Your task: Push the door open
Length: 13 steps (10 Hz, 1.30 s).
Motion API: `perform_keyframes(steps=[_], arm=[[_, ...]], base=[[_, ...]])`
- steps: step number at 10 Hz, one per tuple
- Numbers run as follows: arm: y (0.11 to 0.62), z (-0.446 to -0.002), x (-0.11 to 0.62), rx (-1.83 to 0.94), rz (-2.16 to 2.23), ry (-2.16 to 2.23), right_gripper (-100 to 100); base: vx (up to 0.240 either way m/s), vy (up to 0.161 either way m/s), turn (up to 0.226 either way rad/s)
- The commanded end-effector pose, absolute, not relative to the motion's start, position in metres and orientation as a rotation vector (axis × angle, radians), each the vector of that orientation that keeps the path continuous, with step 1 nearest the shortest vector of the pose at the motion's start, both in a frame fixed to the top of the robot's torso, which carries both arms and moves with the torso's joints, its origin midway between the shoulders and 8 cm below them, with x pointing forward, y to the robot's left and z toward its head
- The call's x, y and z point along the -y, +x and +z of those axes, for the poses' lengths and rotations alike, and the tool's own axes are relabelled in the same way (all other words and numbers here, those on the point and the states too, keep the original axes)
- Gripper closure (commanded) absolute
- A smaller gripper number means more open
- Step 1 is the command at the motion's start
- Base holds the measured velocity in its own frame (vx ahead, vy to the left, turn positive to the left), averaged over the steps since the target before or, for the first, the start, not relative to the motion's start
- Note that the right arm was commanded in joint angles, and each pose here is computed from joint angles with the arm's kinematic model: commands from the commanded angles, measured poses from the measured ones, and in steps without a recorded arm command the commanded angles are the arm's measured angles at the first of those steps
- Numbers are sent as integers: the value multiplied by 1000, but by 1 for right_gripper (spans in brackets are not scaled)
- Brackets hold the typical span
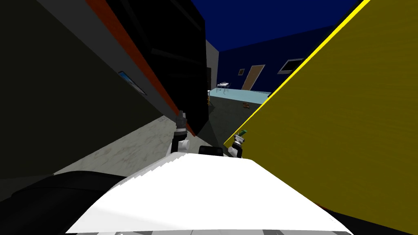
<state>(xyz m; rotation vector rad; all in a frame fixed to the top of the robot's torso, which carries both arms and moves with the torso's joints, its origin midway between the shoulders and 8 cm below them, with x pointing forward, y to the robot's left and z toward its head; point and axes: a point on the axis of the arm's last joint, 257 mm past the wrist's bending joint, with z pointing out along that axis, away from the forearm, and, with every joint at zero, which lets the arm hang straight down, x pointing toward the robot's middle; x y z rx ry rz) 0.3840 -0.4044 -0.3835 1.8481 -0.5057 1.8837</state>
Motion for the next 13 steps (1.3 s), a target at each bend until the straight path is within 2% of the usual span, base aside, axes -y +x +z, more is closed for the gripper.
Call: perform_keyframes(steps=[1,8,13], arm=[[376,-381,424,530,1856,1816,100],[360,-382,454,625,1799,1767,100],[346,-387,470,717,1750,1736,100]], base=[[99,-15,-63],[143,-25,-58],[198,-23,-67]])
